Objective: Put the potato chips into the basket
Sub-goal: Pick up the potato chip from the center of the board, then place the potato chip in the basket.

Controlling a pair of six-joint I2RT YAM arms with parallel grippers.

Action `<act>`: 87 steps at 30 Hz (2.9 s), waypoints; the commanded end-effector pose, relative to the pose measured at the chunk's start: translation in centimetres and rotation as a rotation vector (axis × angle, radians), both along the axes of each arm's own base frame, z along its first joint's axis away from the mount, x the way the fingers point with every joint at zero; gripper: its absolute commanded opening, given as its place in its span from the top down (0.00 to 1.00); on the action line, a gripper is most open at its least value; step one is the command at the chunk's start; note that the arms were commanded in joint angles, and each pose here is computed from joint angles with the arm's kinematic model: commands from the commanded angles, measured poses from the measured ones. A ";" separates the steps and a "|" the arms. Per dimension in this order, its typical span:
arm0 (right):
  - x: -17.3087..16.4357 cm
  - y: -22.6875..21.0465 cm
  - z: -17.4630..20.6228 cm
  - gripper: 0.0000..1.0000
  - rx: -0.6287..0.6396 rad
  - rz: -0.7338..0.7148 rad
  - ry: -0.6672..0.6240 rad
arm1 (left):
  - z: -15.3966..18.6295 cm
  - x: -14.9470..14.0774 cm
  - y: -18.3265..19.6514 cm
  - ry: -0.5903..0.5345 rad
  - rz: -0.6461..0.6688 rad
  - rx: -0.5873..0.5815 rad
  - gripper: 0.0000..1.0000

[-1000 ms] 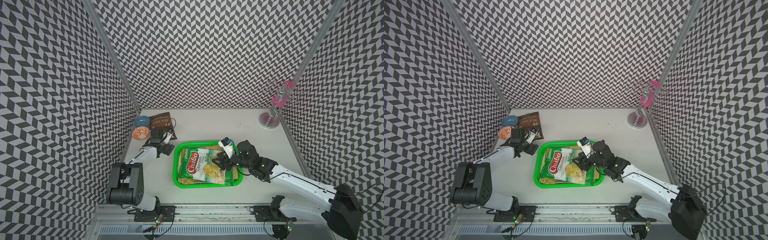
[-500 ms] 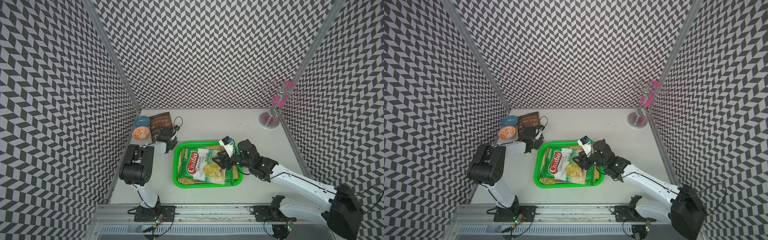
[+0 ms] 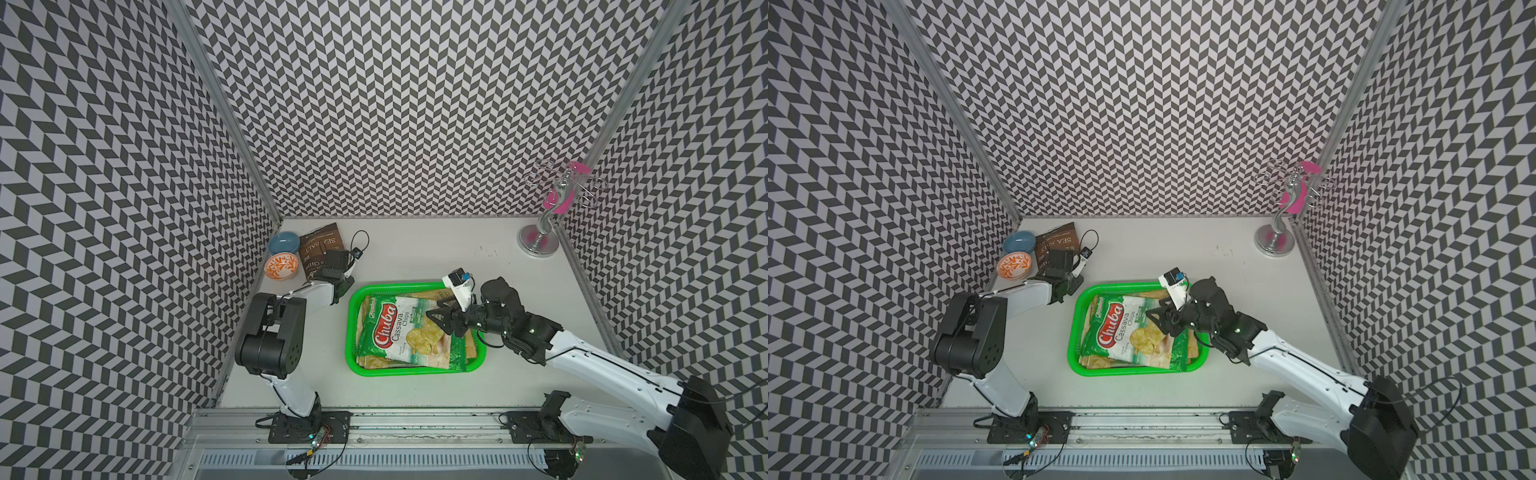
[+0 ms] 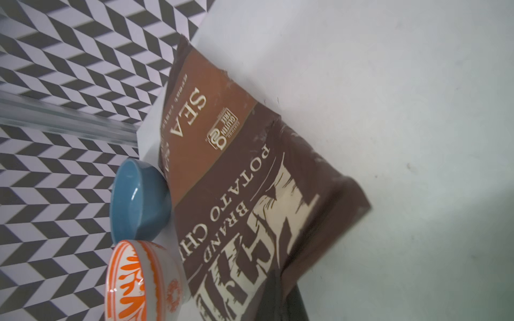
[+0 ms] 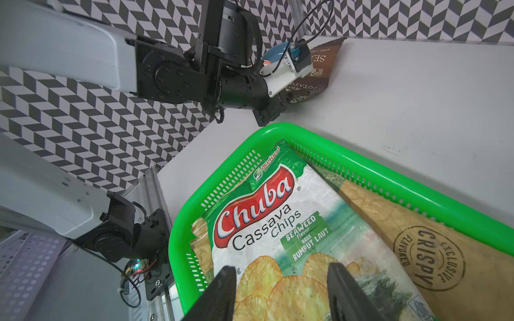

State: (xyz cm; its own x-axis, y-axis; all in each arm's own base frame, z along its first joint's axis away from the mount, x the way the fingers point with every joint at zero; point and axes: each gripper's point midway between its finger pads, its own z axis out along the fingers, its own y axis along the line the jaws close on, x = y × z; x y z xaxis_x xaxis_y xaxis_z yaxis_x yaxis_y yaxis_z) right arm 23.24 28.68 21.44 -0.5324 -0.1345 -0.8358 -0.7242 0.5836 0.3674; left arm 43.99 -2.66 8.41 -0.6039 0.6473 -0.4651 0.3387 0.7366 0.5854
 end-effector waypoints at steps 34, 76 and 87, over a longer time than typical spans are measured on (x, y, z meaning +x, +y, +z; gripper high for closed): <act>3.3 -1.8 8.0 0.22 0.219 -0.162 -0.246 | 31.9 -9.5 -12.8 -0.305 -0.680 -0.381 1.00; 5.5 -6.2 10.1 1.00 -0.079 -0.247 -0.366 | 22.8 -17.9 -15.3 -0.063 -0.871 -0.620 1.00; 4.3 -6.0 8.0 1.00 -0.137 -0.215 -0.304 | 16.6 -15.7 -13.8 -0.073 -0.773 -0.560 1.00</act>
